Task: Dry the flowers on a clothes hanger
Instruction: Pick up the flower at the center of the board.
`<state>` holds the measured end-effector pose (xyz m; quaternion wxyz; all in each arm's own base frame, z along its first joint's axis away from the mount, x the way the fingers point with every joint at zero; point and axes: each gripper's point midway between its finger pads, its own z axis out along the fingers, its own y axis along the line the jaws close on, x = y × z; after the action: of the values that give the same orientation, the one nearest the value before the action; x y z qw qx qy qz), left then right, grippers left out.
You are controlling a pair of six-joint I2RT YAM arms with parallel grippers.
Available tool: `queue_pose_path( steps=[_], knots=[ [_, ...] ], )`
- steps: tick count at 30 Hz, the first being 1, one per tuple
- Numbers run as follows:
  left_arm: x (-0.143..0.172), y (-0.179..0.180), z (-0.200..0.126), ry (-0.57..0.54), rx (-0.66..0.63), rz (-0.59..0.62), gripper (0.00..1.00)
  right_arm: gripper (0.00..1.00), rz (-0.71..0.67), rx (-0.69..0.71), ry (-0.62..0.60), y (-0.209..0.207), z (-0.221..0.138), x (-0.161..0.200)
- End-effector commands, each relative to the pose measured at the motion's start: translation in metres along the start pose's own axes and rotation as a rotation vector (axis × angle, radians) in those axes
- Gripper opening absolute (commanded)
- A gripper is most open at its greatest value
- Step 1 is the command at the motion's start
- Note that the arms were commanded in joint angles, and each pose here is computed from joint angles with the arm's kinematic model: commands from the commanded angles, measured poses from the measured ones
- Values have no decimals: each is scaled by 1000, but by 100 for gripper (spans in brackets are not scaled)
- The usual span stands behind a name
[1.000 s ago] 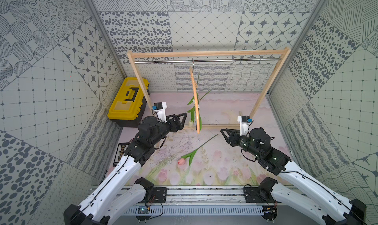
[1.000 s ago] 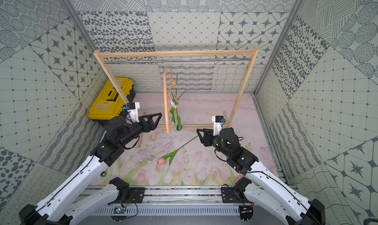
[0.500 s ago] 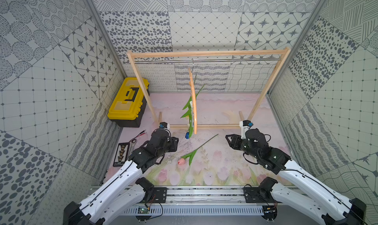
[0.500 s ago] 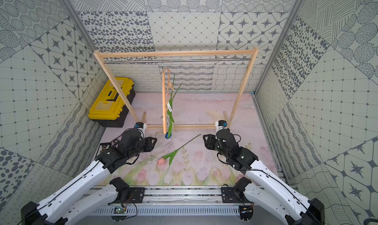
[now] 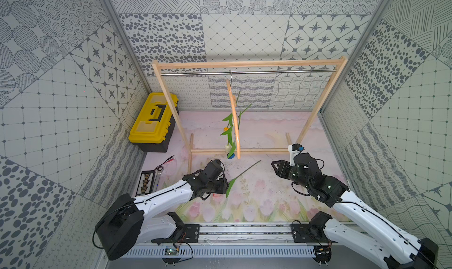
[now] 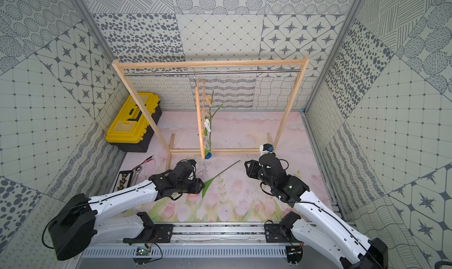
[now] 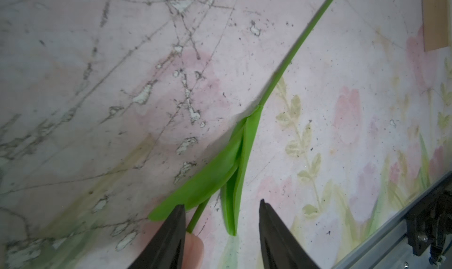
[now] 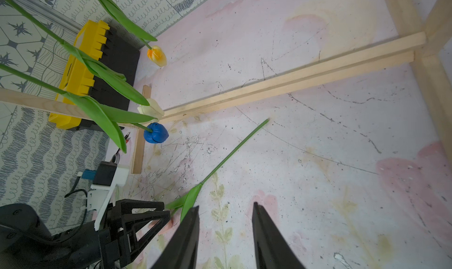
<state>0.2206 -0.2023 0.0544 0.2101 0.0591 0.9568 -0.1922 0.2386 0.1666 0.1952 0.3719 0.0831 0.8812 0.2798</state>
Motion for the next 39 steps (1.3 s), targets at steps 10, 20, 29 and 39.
queue_pose_path(
  steps=[10,20,29,39],
  knots=[
    [-39,-44,43,-46,26,258,49,39,11,-15,-5,-2,-2,-1],
    [-45,-54,72,-29,10,348,33,35,14,-19,2,-2,-4,0],
    [-69,-64,58,-137,13,353,48,35,15,-14,4,-4,-7,1],
    [-73,-82,84,-108,67,440,32,34,29,-17,1,-2,-8,-2]
  ],
)
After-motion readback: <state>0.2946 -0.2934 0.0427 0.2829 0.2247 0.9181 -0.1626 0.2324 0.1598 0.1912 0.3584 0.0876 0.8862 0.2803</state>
